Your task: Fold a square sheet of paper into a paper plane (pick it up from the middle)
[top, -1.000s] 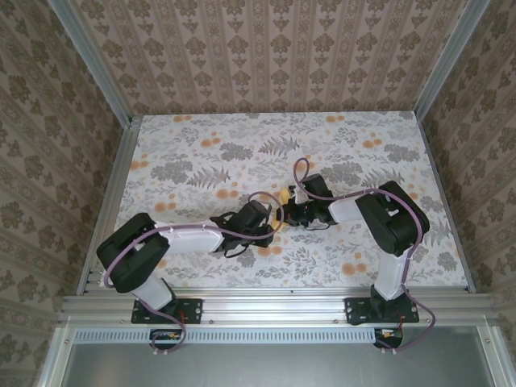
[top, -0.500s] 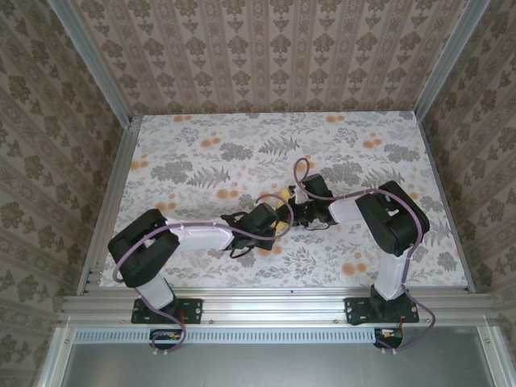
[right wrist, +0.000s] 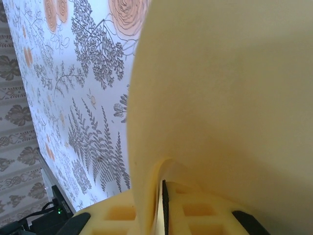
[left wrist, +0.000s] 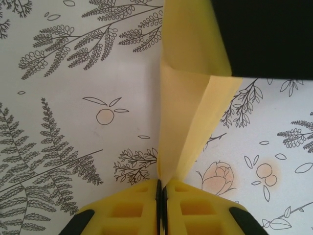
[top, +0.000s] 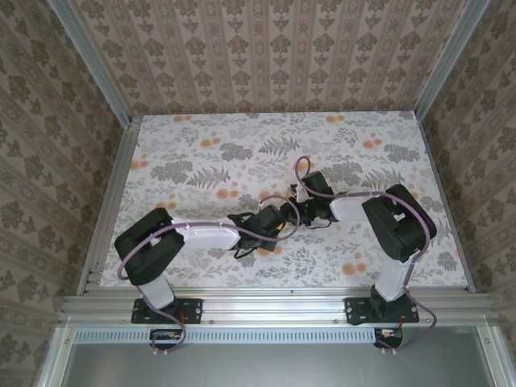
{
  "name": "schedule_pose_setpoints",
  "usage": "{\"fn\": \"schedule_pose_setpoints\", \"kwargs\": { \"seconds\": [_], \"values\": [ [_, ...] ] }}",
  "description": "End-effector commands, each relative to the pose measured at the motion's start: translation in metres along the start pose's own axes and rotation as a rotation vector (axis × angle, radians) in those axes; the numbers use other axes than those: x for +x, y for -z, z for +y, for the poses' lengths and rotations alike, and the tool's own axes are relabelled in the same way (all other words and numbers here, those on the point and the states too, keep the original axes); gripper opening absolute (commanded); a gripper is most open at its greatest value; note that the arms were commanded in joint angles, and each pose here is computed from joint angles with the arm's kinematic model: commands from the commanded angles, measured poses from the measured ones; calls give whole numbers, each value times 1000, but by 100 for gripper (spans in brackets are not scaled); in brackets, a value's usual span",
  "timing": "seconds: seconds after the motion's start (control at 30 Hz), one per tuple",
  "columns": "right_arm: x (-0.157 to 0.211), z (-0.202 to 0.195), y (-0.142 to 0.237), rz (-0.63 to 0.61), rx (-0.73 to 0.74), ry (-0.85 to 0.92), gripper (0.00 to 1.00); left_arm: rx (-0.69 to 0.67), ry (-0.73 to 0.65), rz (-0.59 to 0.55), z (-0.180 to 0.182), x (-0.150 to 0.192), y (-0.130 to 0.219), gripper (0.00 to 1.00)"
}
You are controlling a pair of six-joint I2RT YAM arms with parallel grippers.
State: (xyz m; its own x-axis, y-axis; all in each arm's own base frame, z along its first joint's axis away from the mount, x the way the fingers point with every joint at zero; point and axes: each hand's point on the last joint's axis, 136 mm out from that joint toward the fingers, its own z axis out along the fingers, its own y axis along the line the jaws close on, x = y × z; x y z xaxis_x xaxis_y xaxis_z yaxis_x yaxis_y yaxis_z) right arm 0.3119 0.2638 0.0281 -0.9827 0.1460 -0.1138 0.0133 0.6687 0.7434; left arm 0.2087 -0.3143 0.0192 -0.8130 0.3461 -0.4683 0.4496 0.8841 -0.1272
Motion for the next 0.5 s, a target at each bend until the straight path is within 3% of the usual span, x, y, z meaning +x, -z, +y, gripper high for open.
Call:
{"fn": "schedule_pose_setpoints", "kwargs": {
  "seconds": [0.0,0.47],
  "values": [
    [-1,5,9,-10,42,3,14,-82,-19,51,14,15,-4,12],
    [6,-10,10,-12,123,-30,10,-102,-8,50,16,14,-4,12]
  ]
}}
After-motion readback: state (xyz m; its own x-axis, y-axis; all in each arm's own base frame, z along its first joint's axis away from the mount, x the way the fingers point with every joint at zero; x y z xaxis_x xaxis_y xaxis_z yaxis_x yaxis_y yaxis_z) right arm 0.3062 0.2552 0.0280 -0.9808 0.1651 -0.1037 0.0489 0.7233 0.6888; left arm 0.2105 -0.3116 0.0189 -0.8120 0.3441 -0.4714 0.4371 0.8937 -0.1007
